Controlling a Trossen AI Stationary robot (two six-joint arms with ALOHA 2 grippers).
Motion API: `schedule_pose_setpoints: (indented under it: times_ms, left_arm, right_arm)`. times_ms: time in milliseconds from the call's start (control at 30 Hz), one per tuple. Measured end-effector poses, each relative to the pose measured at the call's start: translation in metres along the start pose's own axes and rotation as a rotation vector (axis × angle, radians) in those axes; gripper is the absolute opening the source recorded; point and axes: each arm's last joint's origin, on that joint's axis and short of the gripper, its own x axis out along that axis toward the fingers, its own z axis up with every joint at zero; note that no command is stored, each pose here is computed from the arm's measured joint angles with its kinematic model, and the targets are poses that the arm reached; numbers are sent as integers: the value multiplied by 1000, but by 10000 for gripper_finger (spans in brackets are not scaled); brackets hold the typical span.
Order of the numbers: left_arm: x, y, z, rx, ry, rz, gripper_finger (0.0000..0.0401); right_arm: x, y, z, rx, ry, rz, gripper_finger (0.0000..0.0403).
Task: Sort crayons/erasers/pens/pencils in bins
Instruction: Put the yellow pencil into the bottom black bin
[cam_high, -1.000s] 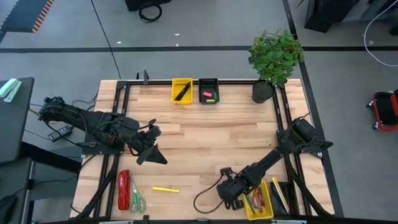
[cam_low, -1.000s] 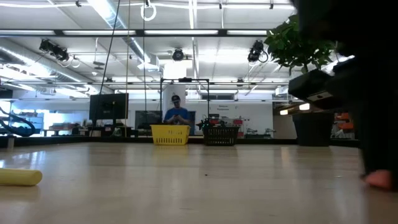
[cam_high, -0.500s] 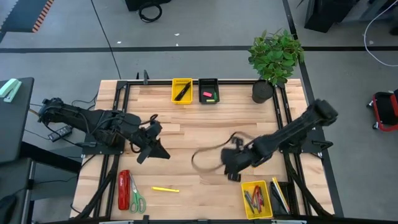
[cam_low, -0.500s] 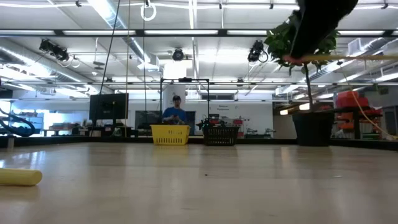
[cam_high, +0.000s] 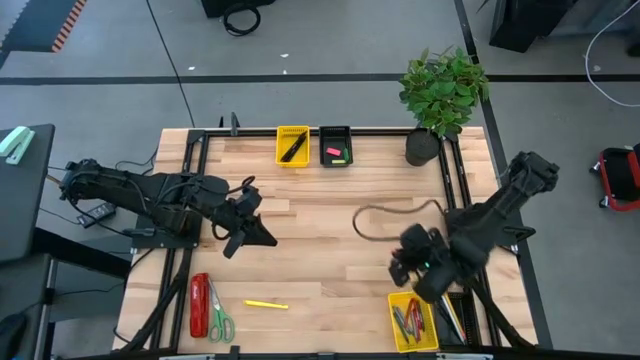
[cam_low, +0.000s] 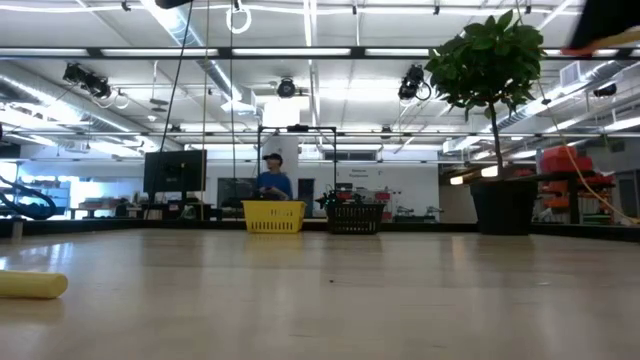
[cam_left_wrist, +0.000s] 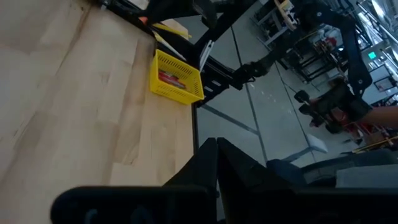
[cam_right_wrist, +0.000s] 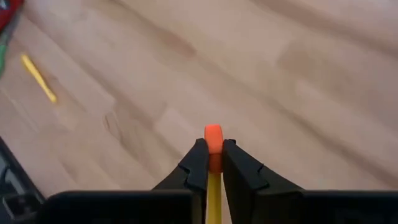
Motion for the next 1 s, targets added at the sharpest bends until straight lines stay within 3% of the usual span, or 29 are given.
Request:
schedule_pose_setpoints:
  times_ms: [167, 467, 767, 1000]
  left_arm:
    - [0, 0, 0, -1, 2, 0, 14]
    - [0, -2, 4, -35, -62, -1, 20]
    - [-2, -16, 16, -93, -252, -76, 16]
    - [0, -24, 10, -202, -286, -63, 14]
  right_arm:
    - [-7, -7, -40, 73, 30, -68, 38]
    - [-6, -9, -95, -19, 154, -127, 38]
    - [-6, -18, -121, -124, 127, -168, 38]
    - [-2, -22, -134, -171, 70, -177, 51]
